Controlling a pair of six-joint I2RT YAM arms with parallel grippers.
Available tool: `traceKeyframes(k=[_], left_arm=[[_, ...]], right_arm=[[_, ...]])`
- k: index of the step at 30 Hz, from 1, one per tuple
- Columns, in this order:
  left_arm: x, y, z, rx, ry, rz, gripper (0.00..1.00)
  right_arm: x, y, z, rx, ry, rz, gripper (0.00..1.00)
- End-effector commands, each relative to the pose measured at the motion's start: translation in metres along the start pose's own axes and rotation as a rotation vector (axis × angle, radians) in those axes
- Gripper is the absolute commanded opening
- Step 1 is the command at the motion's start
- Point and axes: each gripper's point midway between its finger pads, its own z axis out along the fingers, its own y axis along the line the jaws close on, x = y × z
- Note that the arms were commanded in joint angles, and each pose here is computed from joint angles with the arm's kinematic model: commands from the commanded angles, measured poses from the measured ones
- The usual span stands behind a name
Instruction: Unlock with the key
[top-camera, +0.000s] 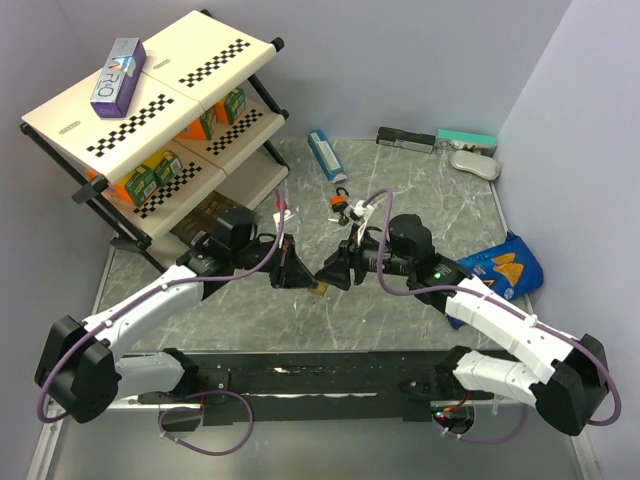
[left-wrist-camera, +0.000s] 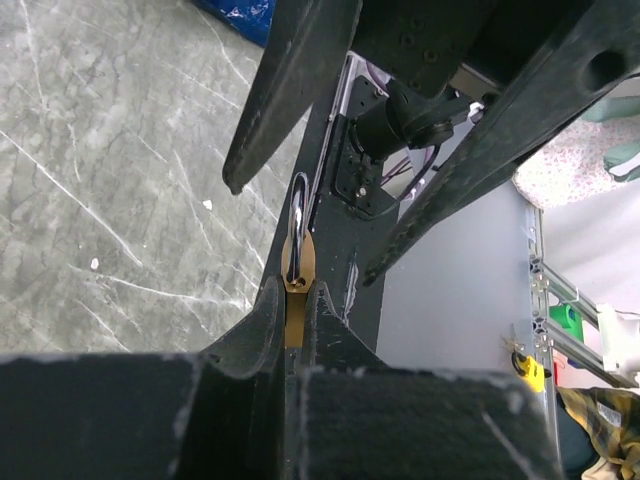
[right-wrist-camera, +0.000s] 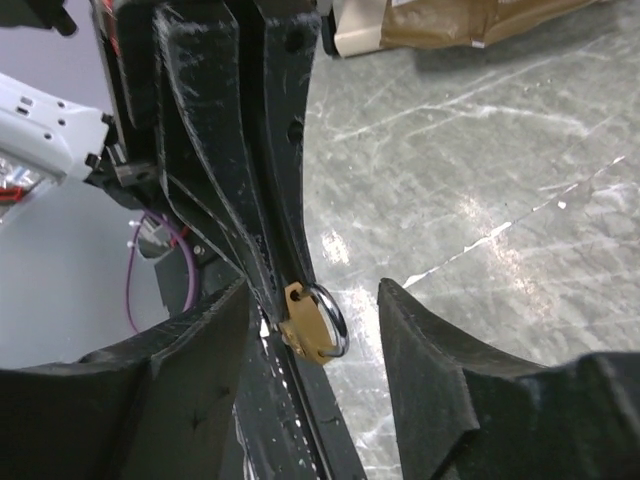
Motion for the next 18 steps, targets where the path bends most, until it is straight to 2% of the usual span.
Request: traceKeyframes(k=[1, 3, 4, 6, 7, 10, 14, 18], left_arm=[[-0.018, -0.014, -0.008, 0.02, -0.061, 0.075, 0.01], [-0.018, -0.013, -0.008, 0.015, -0.064, 0.069, 0.01], [-0.018, -0.012, -0.008, 0.008, -0.065, 0.063, 0.01], [-0.023, -0.013, -0.008, 0.005, -0.089, 0.083, 0.01], [-0.024, -0.011, -0.008, -0.014, -0.095, 0.081, 0.01], [-0.029, -0.003, -0.01, -0.072, -0.118, 0.095, 0.01], [-0.026, 0.014, -0.013, -0.176, -0.118, 0.061, 0.01], [-0.027, 0.025, -0.011, -0.274, -0.119, 0.063, 0.01]], right_arm=[[-0.016, 0.01, 0.0, -0.029, -0.019, -0.046, 0.56], [-0.015, 0.009, 0.001, -0.025, -0.014, -0.038, 0.44], [-0.015, 0.01, 0.0, -0.025, -0.014, -0.038, 0.32], [-0.015, 0.008, 0.0, -0.009, -0.016, -0.029, 0.2], [-0.015, 0.006, 0.0, 0.001, -0.019, -0.024, 0.1], [-0.019, 0.002, -0.003, 0.039, -0.039, -0.011, 0.0], [-0.025, -0.008, -0.004, 0.118, -0.056, 0.021, 0.0], [-0.034, -0.026, -0.005, 0.275, -0.063, 0.051, 0.0]])
